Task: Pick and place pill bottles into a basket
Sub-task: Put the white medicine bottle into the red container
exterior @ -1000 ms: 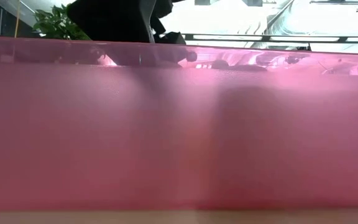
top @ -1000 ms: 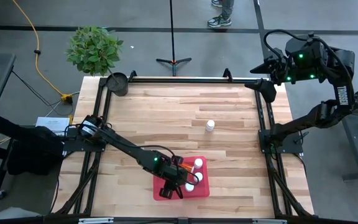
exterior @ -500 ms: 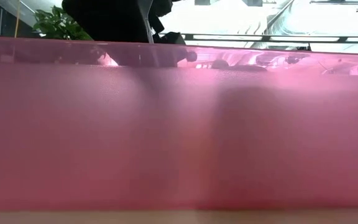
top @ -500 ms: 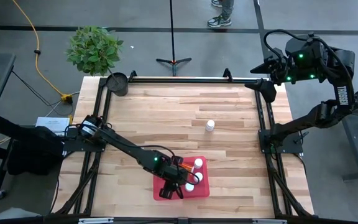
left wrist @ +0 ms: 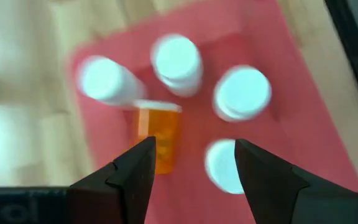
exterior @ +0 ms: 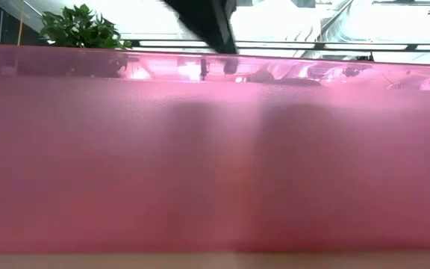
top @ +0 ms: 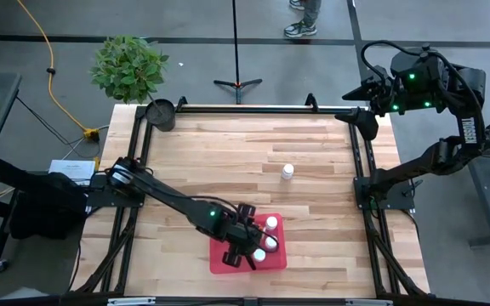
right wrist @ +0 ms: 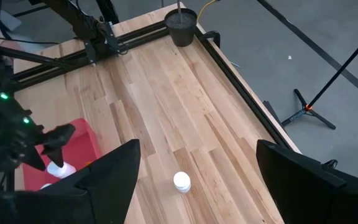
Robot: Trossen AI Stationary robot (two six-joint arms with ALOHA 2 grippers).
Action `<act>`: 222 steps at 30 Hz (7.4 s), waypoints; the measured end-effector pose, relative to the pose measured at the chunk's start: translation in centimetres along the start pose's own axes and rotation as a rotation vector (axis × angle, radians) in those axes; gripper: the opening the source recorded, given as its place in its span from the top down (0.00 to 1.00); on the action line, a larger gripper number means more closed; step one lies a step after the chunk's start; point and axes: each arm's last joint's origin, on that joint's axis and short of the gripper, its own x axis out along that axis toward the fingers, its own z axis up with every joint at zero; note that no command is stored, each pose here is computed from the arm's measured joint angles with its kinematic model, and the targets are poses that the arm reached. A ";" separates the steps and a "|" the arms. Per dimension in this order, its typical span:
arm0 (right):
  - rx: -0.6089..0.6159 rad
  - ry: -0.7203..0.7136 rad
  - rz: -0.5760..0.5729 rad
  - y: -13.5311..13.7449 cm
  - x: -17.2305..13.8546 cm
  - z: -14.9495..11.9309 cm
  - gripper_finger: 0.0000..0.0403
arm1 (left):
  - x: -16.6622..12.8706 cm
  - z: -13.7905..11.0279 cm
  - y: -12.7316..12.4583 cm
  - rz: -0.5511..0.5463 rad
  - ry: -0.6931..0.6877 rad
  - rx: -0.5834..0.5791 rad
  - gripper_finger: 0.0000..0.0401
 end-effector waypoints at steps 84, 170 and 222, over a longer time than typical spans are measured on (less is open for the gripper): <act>-0.154 0.000 -0.008 0.0 0.0 0.0 0.23 | 3.2 2.8 23.0 0.240 -0.178 -0.412 0.05; -0.195 0.000 -0.030 -0.1 0.0 0.0 0.23 | 12.5 0.0 26.7 0.045 -0.193 -0.402 0.05; -0.182 -0.002 -0.039 -0.1 -0.1 0.0 0.23 | 6.3 2.2 28.9 0.160 -0.150 -0.334 0.53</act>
